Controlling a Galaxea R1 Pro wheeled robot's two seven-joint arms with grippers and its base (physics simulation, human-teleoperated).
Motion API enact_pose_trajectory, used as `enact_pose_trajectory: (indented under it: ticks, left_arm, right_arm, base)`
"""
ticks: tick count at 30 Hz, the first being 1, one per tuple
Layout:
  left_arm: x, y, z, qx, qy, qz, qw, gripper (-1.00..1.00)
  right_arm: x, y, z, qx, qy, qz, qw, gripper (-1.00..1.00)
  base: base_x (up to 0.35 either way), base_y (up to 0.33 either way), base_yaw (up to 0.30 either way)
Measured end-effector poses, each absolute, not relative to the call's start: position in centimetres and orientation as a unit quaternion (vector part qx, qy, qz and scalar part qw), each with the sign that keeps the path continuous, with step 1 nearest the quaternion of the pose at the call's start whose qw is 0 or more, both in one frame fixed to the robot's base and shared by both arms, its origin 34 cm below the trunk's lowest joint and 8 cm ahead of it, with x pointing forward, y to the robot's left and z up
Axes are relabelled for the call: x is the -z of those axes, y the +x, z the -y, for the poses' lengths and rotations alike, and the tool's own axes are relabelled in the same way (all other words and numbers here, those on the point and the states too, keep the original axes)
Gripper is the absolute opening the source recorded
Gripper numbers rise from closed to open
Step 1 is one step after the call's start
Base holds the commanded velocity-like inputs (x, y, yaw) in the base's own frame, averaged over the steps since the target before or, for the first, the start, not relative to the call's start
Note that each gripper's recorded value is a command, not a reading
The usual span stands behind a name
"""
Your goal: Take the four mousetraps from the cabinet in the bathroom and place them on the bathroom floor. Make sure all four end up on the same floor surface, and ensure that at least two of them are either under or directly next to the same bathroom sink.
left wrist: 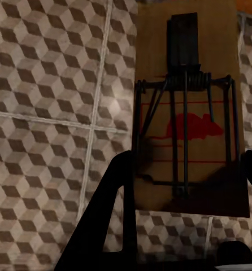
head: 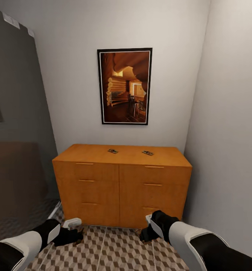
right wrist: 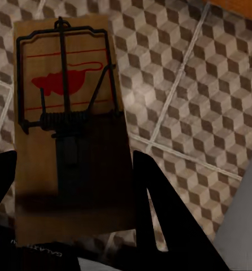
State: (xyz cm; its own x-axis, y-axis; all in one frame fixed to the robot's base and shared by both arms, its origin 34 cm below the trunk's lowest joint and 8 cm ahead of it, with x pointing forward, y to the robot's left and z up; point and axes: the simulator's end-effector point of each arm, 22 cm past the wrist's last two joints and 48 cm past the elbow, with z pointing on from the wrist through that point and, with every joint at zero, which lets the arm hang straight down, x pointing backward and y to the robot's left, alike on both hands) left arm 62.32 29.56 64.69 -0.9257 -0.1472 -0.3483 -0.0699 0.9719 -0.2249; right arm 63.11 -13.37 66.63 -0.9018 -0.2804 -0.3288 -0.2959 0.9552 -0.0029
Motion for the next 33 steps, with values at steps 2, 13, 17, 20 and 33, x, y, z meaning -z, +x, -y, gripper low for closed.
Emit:
enact_pose_trajectory:
  ticks: [2,13,17,20,33]
  left_arm:
    - [-63.5,61.0,-29.3,0.111,-0.068,-0.975,0.177,-1.0]
    - [-55.9,52.3,-30.5,0.083,-0.109,-0.976,0.167,-1.0]
    - [-54.2,49.9,-29.9,0.08,-0.124,-0.975,0.166,-1.0]
    - [-53.3,48.7,-29.0,0.083,-0.132,-0.972,0.174,-1.0]
    - [-50.6,43.5,-28.3,0.082,-0.148,-0.973,0.159,-1.0]
  right_arm:
    - [-64.9,61.4,13.3,-0.028,-0.148,-0.976,0.157,-1.0]
    - [-57.6,52.5,12.7,-0.047,-0.146,-0.981,0.118,-1.0]
    - [-55.4,49.3,12.5,-0.053,-0.145,-0.982,0.111,-1.0]
    - [-54.4,47.8,12.5,-0.052,-0.144,-0.982,0.111,-1.0]
    - [-52.7,45.0,12.4,-0.054,-0.141,-0.982,0.116,-1.0]
  base:
    - [0.0,0.0,0.221]
    - [0.0,0.0,0.261]
    - [0.0,0.0,0.269]
    - [0.0,0.0,0.27]
    - [0.0,0.0,0.27]
